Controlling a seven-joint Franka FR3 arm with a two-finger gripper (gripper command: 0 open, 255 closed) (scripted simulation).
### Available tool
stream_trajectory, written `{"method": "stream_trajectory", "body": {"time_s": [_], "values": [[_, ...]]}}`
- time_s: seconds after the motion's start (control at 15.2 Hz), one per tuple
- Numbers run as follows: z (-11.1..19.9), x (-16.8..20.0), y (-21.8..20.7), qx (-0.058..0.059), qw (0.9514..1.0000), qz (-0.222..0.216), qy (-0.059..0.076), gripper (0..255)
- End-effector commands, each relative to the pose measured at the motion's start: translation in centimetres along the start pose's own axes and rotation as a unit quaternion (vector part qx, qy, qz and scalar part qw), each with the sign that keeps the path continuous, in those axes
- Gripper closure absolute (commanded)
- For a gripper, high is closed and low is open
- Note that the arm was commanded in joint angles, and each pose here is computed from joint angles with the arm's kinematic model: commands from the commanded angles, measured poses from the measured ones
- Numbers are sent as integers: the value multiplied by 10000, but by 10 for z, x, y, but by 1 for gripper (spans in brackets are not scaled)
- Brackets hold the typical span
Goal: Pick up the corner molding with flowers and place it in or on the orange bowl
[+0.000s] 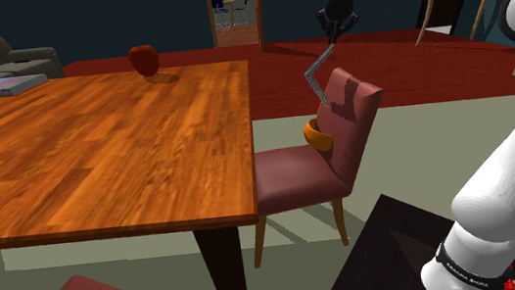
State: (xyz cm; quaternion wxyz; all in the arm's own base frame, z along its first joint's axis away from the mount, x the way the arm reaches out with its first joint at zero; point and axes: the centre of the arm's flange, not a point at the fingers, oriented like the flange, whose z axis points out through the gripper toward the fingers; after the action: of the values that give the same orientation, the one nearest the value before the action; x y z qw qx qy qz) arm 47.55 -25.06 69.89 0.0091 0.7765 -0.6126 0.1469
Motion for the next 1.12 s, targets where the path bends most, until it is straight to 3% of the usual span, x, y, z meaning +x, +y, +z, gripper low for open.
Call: {"method": "stream_trajectory", "body": {"time_s": [0.0, 1.06], "values": [[1, 0, 8, -2, 10000, -4, -2, 255], [81, -20, 22, -2, 10000, -4, -2, 255]]}}
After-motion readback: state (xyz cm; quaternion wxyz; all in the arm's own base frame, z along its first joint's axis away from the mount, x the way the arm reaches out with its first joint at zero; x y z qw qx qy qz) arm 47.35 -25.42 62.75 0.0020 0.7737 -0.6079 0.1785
